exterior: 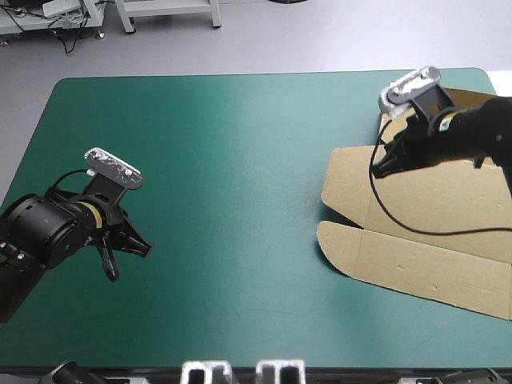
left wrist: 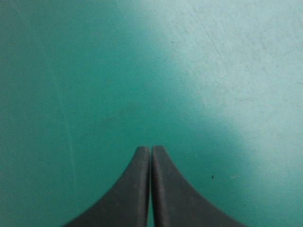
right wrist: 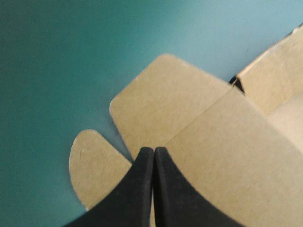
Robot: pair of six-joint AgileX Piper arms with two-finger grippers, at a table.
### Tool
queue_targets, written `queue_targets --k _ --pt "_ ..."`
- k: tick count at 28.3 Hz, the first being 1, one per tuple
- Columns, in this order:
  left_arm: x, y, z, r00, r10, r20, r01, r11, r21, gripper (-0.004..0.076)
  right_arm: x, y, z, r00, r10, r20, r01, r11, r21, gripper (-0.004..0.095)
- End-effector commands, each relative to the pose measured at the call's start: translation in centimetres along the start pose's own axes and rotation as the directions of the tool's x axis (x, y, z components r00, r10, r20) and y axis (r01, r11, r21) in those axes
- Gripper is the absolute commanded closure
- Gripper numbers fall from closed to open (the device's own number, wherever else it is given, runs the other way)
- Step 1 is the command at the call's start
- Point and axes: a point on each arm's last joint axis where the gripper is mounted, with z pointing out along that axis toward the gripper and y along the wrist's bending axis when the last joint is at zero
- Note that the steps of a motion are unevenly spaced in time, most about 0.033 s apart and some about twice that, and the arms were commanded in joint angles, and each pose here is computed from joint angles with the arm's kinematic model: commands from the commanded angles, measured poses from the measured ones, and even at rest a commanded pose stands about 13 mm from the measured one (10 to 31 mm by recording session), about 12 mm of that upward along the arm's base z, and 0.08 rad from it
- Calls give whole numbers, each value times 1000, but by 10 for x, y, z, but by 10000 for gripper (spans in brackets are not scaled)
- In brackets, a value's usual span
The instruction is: Fold the box
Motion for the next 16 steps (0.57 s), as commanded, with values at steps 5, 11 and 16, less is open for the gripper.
queue_targets --k 5,11,16 --pt "8 -9 7 1000 -21 -21 22 997 69 730 65 26 -9 995 5 -98 -7 1000 -22 926" --pt "19 -21 21 994 -26 -103 41 989 143 730 112 43 -9 988 42 -150 -46 999 -28 926" --pt "22 -26 21 993 -39 -113 60 981 185 730 133 51 -9 985 51 -163 -57 998 -29 926"
